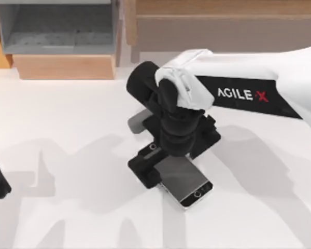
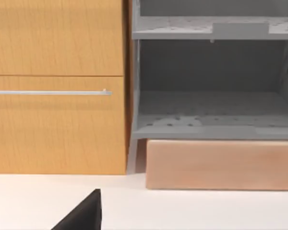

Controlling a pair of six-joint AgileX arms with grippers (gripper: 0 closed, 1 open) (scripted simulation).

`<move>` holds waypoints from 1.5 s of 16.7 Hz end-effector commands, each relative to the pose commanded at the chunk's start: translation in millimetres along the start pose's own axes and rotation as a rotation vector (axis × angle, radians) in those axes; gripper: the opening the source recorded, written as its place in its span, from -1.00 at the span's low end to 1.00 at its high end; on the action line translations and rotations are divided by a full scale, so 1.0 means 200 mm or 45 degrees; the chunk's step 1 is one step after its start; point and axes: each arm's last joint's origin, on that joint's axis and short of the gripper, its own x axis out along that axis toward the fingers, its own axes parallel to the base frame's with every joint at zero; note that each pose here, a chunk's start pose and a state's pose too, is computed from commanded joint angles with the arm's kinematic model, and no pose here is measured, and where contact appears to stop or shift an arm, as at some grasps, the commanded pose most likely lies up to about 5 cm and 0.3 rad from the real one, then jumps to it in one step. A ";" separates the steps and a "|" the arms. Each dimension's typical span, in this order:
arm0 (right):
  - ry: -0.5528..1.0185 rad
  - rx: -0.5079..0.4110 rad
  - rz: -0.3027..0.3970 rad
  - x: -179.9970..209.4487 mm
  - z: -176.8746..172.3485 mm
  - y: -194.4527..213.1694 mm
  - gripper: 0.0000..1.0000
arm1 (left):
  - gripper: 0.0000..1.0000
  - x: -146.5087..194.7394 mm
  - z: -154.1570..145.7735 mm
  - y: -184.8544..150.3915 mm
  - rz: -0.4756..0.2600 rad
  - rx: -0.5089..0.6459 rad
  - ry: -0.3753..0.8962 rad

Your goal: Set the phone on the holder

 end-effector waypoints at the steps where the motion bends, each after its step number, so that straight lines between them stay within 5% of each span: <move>1: 0.000 0.000 0.000 0.00 0.00 0.00 1.00 | 1.00 0.00 0.00 0.00 0.000 0.000 0.000; 2: 0.000 0.000 0.000 0.00 0.00 0.00 1.00 | 1.00 0.00 0.00 0.00 0.000 0.000 0.000; 15: 0.000 0.000 0.000 0.00 0.00 0.00 -0.96 | 1.00 0.00 0.00 0.00 0.000 0.000 0.000; 25: -0.039 0.004 0.000 -0.08 0.00 -0.01 -1.00 | 1.00 0.00 0.00 0.00 0.000 0.000 0.000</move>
